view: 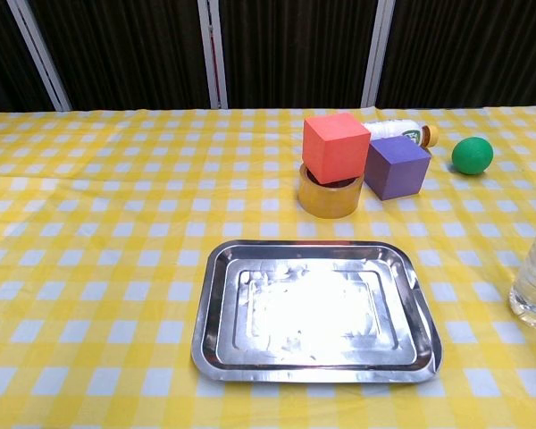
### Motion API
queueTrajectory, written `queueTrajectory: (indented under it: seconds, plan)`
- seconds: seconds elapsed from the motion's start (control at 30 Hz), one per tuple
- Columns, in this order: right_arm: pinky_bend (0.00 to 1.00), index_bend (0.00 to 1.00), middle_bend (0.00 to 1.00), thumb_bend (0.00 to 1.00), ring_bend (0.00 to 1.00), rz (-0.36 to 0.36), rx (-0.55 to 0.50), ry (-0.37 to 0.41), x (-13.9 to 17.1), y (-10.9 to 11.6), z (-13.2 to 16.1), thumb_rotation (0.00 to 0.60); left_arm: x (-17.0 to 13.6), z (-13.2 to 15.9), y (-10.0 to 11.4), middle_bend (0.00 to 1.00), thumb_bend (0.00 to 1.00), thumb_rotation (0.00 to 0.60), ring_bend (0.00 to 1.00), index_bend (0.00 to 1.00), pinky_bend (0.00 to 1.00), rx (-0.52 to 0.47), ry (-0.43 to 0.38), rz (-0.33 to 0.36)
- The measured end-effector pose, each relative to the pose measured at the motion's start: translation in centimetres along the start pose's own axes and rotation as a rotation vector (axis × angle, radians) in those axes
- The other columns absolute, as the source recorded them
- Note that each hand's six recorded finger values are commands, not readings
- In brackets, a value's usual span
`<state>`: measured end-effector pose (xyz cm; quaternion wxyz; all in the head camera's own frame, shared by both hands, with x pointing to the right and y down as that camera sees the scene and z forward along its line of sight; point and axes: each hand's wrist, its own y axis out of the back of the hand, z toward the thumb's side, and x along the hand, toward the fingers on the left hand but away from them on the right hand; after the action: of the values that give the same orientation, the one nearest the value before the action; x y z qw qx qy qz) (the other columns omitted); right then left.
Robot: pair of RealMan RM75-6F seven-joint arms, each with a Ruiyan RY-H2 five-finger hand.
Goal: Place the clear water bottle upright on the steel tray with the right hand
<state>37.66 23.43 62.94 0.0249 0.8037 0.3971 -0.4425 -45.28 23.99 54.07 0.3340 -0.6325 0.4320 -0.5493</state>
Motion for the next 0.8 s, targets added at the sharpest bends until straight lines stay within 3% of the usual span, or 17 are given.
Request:
queueTrajectory:
  seconds: [0.23, 0.5, 0.63, 0.8]
  plan:
    - [0.00, 0.01, 0.01, 0.17, 0.00, -0.014, -0.129, 0.087, -1.9, -0.9, 1.7, 0.600, 0.1, 0.0, -0.3, 0.00, 0.15, 0.600, 0.00, 0.18, 0.00, 0.009, 0.002, -0.009]
    - [0.00, 0.05, 0.02, 0.17, 0.00, -0.040, -0.180, 0.085, -3.3, -1.6, 1.5, 0.600, 0.2, -0.1, -0.5, 0.00, 0.15, 0.600, 0.00, 0.18, 0.00, 0.019, 0.011, -0.019]
    - [0.00, 0.25, 0.23, 0.20, 0.01, -0.060, -0.182, 0.068, -3.6, -1.6, 0.5, 0.600, 0.2, -0.1, -0.6, 0.00, 0.15, 0.600, 0.00, 0.18, 0.00, 0.020, 0.010, -0.022]
    - [0.00, 0.64, 0.53, 0.38, 0.23, -0.117, -0.195, 0.050, -3.7, -1.2, -0.6, 0.600, 0.2, 0.0, -0.7, 0.00, 0.15, 0.600, 0.00, 0.19, 0.00, 0.021, 0.009, -0.023]
